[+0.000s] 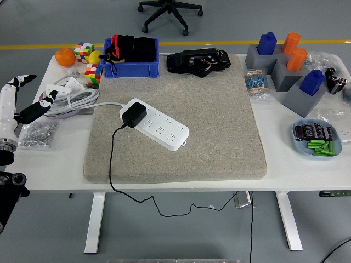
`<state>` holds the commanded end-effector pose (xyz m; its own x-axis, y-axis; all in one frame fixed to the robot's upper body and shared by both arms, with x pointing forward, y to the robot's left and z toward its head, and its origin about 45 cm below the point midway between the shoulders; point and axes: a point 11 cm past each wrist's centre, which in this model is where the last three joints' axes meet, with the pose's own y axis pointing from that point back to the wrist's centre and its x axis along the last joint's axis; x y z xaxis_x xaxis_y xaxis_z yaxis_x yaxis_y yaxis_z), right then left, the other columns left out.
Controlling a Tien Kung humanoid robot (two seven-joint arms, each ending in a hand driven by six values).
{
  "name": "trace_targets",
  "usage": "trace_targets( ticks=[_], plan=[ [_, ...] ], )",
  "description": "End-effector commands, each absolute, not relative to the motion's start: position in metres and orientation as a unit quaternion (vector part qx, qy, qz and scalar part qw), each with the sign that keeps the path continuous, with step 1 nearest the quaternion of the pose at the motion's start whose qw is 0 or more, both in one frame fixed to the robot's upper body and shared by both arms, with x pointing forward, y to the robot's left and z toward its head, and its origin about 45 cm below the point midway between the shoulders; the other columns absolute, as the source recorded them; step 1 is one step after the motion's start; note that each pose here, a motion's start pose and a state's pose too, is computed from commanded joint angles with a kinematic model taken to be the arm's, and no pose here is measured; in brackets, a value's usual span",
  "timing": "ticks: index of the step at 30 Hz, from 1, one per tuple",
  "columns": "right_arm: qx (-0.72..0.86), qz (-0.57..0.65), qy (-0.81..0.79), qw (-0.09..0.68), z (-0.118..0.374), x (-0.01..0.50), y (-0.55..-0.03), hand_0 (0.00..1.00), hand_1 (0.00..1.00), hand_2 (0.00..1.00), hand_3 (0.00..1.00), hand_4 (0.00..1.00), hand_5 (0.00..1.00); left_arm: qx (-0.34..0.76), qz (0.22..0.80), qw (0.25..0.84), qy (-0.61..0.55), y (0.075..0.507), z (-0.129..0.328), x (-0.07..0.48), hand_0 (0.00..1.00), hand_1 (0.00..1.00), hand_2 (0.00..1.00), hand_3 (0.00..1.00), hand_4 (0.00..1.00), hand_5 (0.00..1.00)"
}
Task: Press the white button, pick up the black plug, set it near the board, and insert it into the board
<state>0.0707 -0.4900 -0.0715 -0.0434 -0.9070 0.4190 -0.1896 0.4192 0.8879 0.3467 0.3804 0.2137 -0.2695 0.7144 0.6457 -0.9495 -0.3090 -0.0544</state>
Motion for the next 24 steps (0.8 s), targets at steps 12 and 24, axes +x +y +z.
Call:
trace_targets(
  ticks=[12,24],
  plan=[
    [0.427,-0.329,-0.644,0.543,-0.0714,0.0717,-0.4898,0.557,0.484,0.506,0.509,0.645,0.387,0.264,0.765,0.544,-0.223,0.3797,0.2136,0.347,0.872,0.873,0.82,0.765,0.827,0.385],
    [0.427,-0.328,-0.644,0.543,-0.0711,0.073,-0.4901,0.556,0.484,0.505,0.508,0.645,0.386,0.264,0.766,0.542,-0.223,0.3811,0.2141,0.3469,0.871,0.873,0.817,0.765,0.825,0.383]
  ],
)
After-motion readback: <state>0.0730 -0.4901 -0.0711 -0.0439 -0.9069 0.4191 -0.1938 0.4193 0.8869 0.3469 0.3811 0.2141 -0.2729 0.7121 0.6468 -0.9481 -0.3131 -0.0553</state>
